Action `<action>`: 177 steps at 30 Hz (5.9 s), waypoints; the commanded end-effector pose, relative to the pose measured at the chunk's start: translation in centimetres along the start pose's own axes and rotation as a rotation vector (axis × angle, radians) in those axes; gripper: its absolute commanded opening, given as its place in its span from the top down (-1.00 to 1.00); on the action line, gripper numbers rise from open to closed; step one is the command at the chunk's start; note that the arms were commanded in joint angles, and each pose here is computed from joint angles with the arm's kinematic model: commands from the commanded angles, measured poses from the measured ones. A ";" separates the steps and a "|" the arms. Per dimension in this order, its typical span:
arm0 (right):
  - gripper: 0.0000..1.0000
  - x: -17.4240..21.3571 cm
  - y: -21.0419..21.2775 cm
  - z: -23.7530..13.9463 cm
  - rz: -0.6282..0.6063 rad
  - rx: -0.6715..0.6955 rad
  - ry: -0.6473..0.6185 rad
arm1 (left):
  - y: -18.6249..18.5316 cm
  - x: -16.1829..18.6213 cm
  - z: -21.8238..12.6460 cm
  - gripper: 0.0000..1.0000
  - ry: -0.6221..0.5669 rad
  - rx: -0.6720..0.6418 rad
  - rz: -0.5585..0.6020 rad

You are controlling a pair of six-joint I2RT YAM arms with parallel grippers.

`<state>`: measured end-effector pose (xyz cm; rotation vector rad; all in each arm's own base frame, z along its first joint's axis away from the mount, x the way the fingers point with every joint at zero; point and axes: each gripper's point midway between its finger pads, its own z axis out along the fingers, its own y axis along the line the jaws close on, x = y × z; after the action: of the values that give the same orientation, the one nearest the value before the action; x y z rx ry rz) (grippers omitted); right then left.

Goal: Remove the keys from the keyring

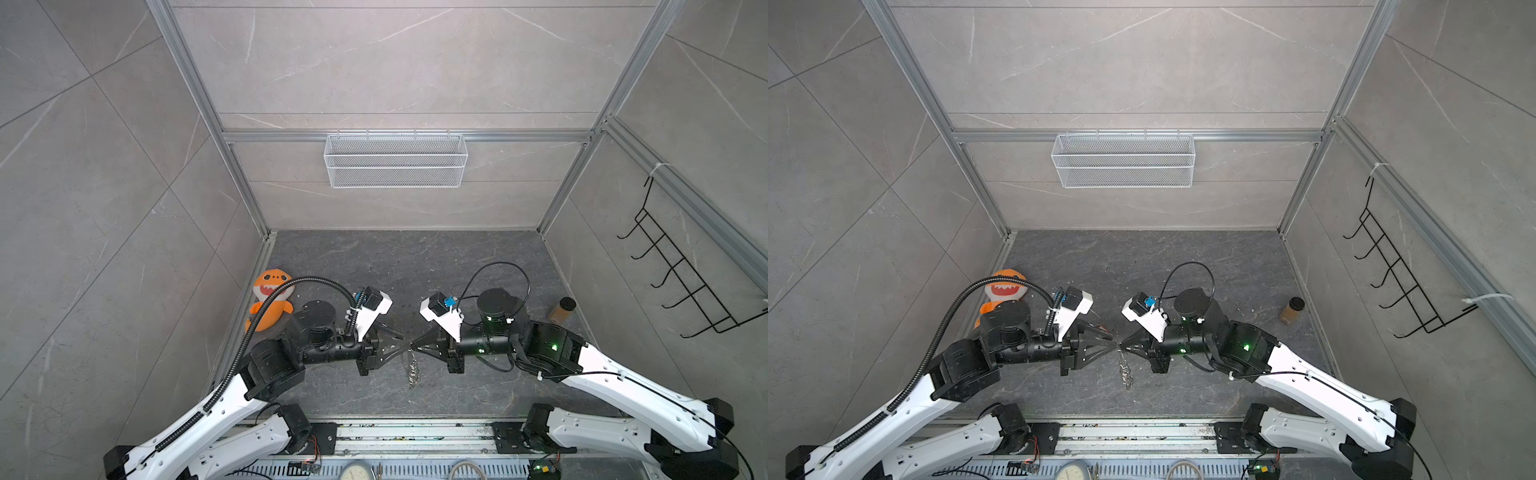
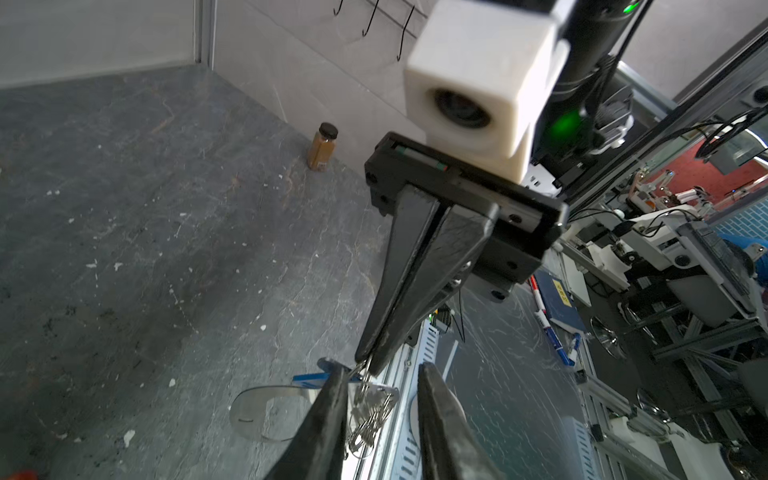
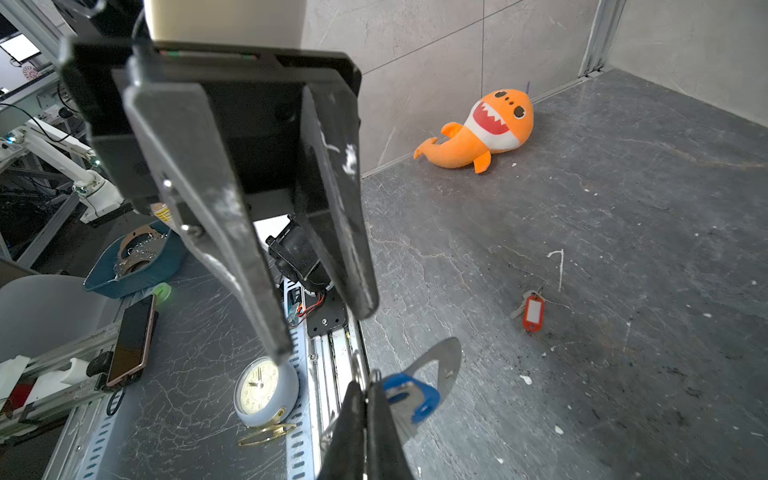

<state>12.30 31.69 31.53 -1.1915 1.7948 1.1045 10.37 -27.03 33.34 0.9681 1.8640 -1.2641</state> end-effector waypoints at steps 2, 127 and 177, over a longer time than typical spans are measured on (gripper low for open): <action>1.00 -1.4 0.5 -0.6 -0.033 -0.003 -0.028 | -1.4 0.2 -0.5 0.38 0.063 0.048 0.020; 1.00 1.1 0.5 1.0 -0.205 0.084 -0.070 | -2.1 -3.4 -2.3 1.00 -0.237 0.058 0.140; 0.23 -3.3 3.2 -1.1 -0.139 -0.071 -0.205 | -3.8 -2.0 -2.3 1.00 -0.243 0.177 0.212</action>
<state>10.98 32.55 34.85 -1.1736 1.5311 1.1045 8.35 -26.64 34.67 1.0204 1.5769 -1.3677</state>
